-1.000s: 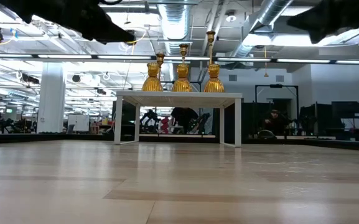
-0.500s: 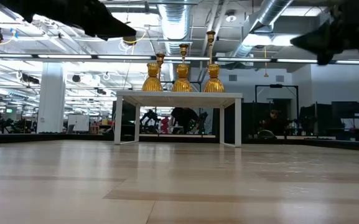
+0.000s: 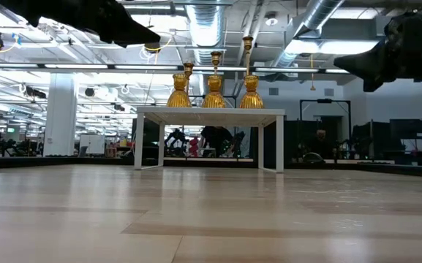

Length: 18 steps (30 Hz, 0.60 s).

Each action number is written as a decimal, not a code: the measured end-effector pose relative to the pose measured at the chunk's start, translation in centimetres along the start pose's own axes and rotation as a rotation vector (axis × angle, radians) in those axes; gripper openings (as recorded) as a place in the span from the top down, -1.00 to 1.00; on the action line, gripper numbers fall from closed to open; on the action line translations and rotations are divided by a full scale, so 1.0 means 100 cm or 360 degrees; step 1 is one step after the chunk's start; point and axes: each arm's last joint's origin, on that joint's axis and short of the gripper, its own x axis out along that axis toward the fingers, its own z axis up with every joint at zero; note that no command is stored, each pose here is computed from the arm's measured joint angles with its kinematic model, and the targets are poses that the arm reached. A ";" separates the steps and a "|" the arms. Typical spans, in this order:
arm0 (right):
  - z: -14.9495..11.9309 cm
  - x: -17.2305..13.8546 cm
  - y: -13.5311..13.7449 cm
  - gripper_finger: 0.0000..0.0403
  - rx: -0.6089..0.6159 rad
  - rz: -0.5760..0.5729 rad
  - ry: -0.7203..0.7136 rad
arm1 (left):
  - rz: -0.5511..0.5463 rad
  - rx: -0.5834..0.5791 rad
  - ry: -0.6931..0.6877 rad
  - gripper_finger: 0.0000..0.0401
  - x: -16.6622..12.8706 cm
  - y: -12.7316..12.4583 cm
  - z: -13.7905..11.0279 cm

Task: Pick & Place candle stick holders
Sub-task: Return to Home Position

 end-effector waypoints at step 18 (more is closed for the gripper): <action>-0.011 -0.001 0.003 1.00 -0.0032 0.0049 0.0189 | -0.0008 -0.0048 -0.0012 0.97 0.000 0.000 0.001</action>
